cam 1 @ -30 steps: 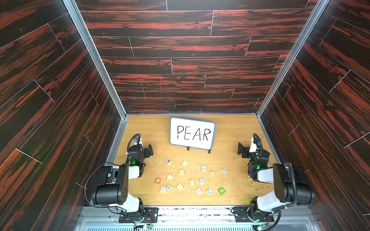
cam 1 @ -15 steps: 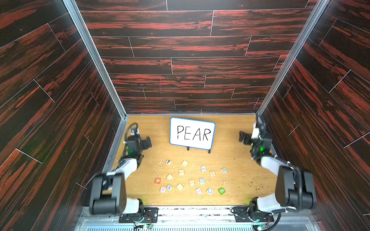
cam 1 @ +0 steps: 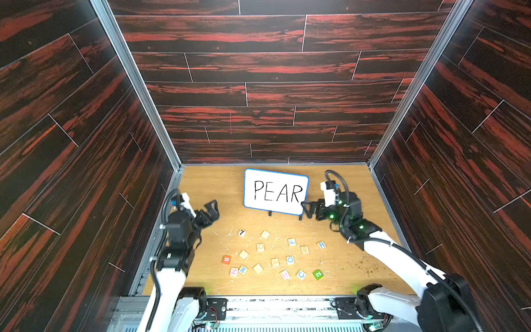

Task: Spell the uppercase word “pear” with letter blocks
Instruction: Pick up the letter block from the center of the board.

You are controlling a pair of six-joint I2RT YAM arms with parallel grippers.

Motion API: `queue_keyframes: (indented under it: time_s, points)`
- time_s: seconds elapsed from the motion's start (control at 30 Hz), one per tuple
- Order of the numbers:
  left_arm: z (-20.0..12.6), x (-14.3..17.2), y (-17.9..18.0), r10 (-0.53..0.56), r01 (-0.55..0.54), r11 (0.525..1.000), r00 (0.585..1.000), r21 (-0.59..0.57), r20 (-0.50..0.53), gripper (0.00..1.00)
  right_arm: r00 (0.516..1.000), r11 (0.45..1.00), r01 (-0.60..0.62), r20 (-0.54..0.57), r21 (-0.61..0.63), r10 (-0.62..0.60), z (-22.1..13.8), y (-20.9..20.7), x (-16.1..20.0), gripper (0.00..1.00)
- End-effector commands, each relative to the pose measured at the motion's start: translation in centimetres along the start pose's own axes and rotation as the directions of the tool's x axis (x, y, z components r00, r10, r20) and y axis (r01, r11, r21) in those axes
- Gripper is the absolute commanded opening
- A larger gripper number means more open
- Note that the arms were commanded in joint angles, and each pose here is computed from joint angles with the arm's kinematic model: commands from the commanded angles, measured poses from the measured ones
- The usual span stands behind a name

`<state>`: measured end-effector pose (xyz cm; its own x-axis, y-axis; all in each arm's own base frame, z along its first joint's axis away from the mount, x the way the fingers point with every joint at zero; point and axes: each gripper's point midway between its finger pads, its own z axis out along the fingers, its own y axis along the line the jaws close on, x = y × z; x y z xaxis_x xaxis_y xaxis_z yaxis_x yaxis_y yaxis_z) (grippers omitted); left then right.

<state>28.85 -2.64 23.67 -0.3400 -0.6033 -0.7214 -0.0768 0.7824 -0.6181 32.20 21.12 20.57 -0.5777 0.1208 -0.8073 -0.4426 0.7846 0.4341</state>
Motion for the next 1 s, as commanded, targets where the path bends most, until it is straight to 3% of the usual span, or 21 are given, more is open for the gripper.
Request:
queue_keyframes:
  time_s: [0.0,0.13,0.3,0.47,0.63,0.8,0.97]
  points:
    - [-1.0,3.6,0.2,-0.201,0.204,0.979,0.973,0.017,-0.113,0.99,0.980,0.982,-0.188,-0.065,-0.034,0.186,0.5,1.8,3.1,0.98]
    - [-1.5,5.6,-1.3,-0.283,0.299,0.950,0.945,0.087,-0.162,0.99,0.970,0.978,-0.204,-0.138,-0.032,0.198,1.6,4.6,6.5,0.98]
    - [-1.6,7.5,-3.9,-0.272,0.308,0.937,0.940,0.165,-0.205,0.99,0.955,0.972,-0.234,-0.186,-0.003,0.230,2.3,5.7,8.6,0.98]
    - [-0.8,11.0,-7.4,-0.165,0.226,0.951,0.948,0.209,-0.274,0.99,0.939,0.959,-0.284,-0.194,0.027,0.284,2.0,5.6,9.8,0.98]
    - [-0.7,13.4,-11.2,0.015,0.063,0.968,0.953,0.245,-0.304,0.99,0.933,0.951,-0.308,-0.187,0.034,0.309,1.2,5.9,10.3,0.98]
    - [-0.6,14.5,-14.0,0.041,0.087,0.928,0.943,0.361,-0.331,0.99,0.942,0.950,-0.311,-0.147,-0.038,0.302,0.0,6.8,9.5,0.98]
    - [0.0,14.9,-12.2,-0.013,0.107,0.962,0.936,0.250,-0.352,0.99,0.931,0.950,-0.309,-0.192,0.036,0.310,0.0,6.2,10.2,0.98]
